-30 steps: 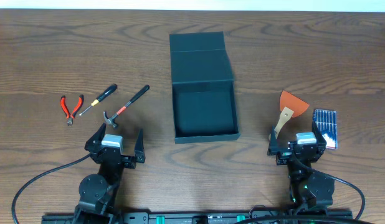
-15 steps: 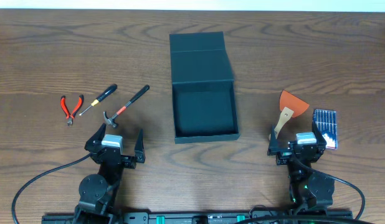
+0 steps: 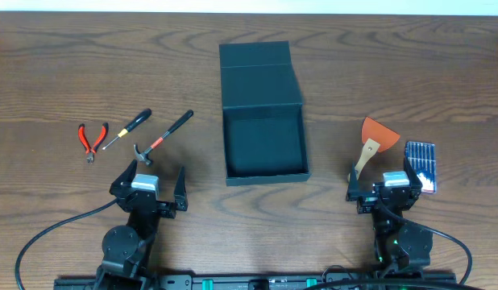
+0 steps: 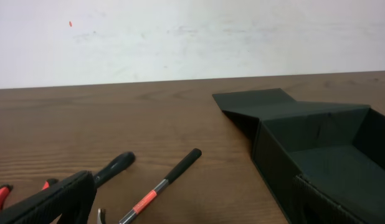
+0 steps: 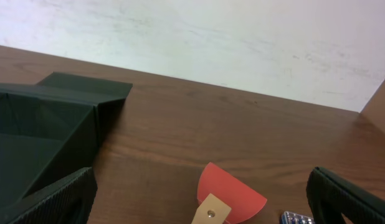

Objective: Pack container

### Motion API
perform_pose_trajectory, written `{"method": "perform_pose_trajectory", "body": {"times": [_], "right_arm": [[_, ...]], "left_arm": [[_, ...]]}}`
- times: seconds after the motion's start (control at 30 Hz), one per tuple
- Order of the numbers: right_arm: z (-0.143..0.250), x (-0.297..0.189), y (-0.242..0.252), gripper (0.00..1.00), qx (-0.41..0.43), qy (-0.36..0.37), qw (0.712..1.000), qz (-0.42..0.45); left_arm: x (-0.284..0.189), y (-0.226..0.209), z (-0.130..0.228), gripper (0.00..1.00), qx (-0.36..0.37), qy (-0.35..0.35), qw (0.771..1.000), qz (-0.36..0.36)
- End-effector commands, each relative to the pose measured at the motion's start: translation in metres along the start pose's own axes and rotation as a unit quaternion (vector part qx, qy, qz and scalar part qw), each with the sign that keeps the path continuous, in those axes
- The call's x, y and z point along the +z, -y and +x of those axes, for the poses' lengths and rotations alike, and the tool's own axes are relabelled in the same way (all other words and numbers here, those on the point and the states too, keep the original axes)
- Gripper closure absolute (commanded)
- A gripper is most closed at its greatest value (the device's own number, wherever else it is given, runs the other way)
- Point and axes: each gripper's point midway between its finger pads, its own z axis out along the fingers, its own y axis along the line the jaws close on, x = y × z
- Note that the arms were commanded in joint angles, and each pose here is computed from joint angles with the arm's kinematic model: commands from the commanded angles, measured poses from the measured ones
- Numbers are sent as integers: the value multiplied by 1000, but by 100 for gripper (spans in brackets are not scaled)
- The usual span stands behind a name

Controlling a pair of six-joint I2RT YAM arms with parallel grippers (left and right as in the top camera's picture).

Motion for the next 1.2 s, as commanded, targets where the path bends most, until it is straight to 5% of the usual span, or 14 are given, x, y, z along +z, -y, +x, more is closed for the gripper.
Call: {"method": "perform_pose_trajectory", "body": {"times": [0.0, 0.27, 0.47, 0.77, 1.03, 1.17], "right_arm": [[0, 0, -3, 1, -5, 1, 1000, -5], [-7, -2, -1, 1, 111, 7, 994, -3], [-51, -17, 8, 1, 114, -9, 993, 1], [-90, -43, 19, 1, 149, -248, 957, 14], [-123, -72, 26, 1, 136, -473, 870, 20], [-134, -67, 29, 1, 106, -521, 847, 7]], "left_arm": [[1, 1, 18, 1, -1, -25, 1000, 3], [-3, 1, 7, 1, -88, -28, 996, 1], [-16, 0, -18, 2, -85, -88, 992, -7], [-16, 7, -24, 2, -77, -232, 970, -4], [-13, 29, -11, 2, -90, -298, 949, 49], [-14, 34, -12, 1, -94, -299, 947, 63]]}}
